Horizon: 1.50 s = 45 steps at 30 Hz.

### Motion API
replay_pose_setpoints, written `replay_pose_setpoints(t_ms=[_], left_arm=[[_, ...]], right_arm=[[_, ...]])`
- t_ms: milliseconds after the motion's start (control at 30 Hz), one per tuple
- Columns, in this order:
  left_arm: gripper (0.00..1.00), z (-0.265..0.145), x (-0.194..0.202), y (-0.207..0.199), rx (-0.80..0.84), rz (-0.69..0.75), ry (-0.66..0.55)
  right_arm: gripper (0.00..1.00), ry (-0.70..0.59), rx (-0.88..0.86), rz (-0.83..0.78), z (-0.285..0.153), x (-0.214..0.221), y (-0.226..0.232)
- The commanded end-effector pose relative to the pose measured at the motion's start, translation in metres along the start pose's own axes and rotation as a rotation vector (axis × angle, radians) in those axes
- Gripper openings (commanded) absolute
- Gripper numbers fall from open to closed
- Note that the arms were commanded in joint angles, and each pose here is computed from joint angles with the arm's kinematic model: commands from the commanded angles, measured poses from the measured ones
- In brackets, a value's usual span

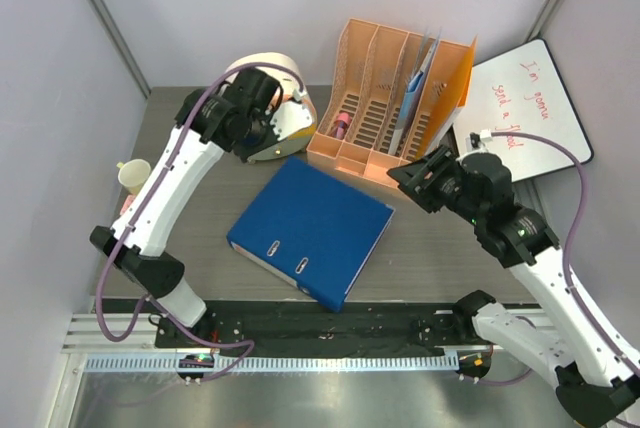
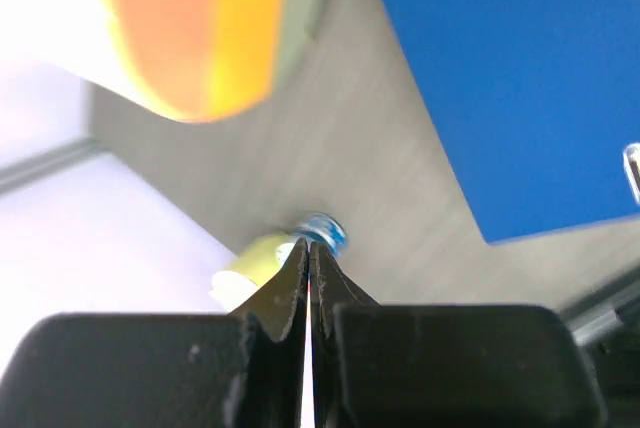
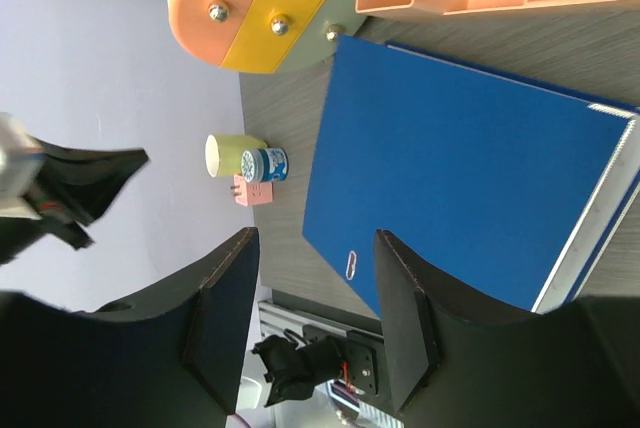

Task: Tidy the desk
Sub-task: Place the folder at the center of the board, then pick up the folder from the center of the board.

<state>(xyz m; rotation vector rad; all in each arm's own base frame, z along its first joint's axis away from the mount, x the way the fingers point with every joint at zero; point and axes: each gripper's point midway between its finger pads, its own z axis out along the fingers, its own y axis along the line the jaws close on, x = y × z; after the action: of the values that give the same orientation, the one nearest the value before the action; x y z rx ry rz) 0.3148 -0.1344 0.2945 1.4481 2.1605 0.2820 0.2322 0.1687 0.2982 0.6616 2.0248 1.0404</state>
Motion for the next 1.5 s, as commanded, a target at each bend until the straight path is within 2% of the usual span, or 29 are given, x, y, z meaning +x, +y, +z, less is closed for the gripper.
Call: replay_pose_setpoints(t_ms=[0, 67, 100, 133, 167, 200, 233, 300, 400, 433, 533, 867, 967, 1167, 1333, 1467], left_arm=[[0.00, -0.032, 0.037, -0.017, 0.056, 0.051, 0.172], [0.03, -0.031, 0.041, -0.027, 0.098, 0.000, 0.164], [0.07, -0.028, 0.038, -0.041, 0.177, -0.037, 0.128], [0.09, -0.021, 0.047, -0.052, 0.245, -0.079, 0.141], [0.21, -0.021, 0.051, -0.061, 0.291, -0.117, 0.128], [0.26, -0.019, 0.047, -0.076, 0.422, -0.197, 0.067], [0.34, -0.012, 0.051, -0.087, 0.489, -0.240, 0.071], [0.37, -0.003, 0.056, -0.092, 0.564, -0.308, 0.036], [0.39, 0.022, 0.076, -0.106, 0.673, -0.371, 0.065], [0.40, 0.022, 0.072, -0.113, 0.736, -0.394, 0.038], [0.40, 0.032, 0.075, -0.123, 0.838, -0.459, 0.033], [0.39, 0.071, 0.075, -0.138, 0.893, -0.494, 0.010], [0.39, 0.086, 0.077, -0.143, 0.895, -0.505, 0.018], [0.38, 0.116, 0.080, -0.137, 0.844, -0.503, 0.028], [0.37, 0.144, 0.081, -0.133, 0.823, -0.535, 0.064], [0.36, 0.152, 0.065, -0.115, 0.806, -0.558, 0.036]], right_arm=[[0.56, 0.013, -0.151, -0.058, -0.003, -0.003, 0.046], [0.57, 0.055, -0.131, -0.075, 0.000, 0.009, 0.040], [0.57, 0.065, -0.114, -0.080, 0.001, 0.013, 0.035], [0.59, 0.098, -0.081, -0.089, 0.000, 0.024, 0.023], [0.62, 0.111, -0.061, -0.088, 0.000, 0.028, 0.016], [0.63, 0.128, -0.045, -0.085, -0.001, 0.034, 0.008], [0.64, 0.150, -0.009, -0.079, -0.003, 0.043, -0.010], [0.64, 0.183, 0.023, -0.041, -0.004, 0.054, -0.028], [0.64, 0.234, 0.086, 0.018, -0.002, 0.077, -0.067], [0.64, 0.266, 0.129, 0.034, 0.001, 0.089, -0.087], [0.67, 0.303, 0.161, 0.070, 0.003, 0.105, -0.111], [0.75, 0.356, 0.249, 0.148, 0.033, 0.136, -0.165], [0.80, 0.334, 0.257, 0.185, 0.043, 0.142, -0.182], [0.82, 0.260, 0.245, 0.215, 0.063, 0.142, -0.205], [0.82, 0.180, 0.163, 0.247, 0.081, 0.132, -0.199], [0.82, 0.164, 0.128, 0.264, 0.089, 0.131, -0.197]])
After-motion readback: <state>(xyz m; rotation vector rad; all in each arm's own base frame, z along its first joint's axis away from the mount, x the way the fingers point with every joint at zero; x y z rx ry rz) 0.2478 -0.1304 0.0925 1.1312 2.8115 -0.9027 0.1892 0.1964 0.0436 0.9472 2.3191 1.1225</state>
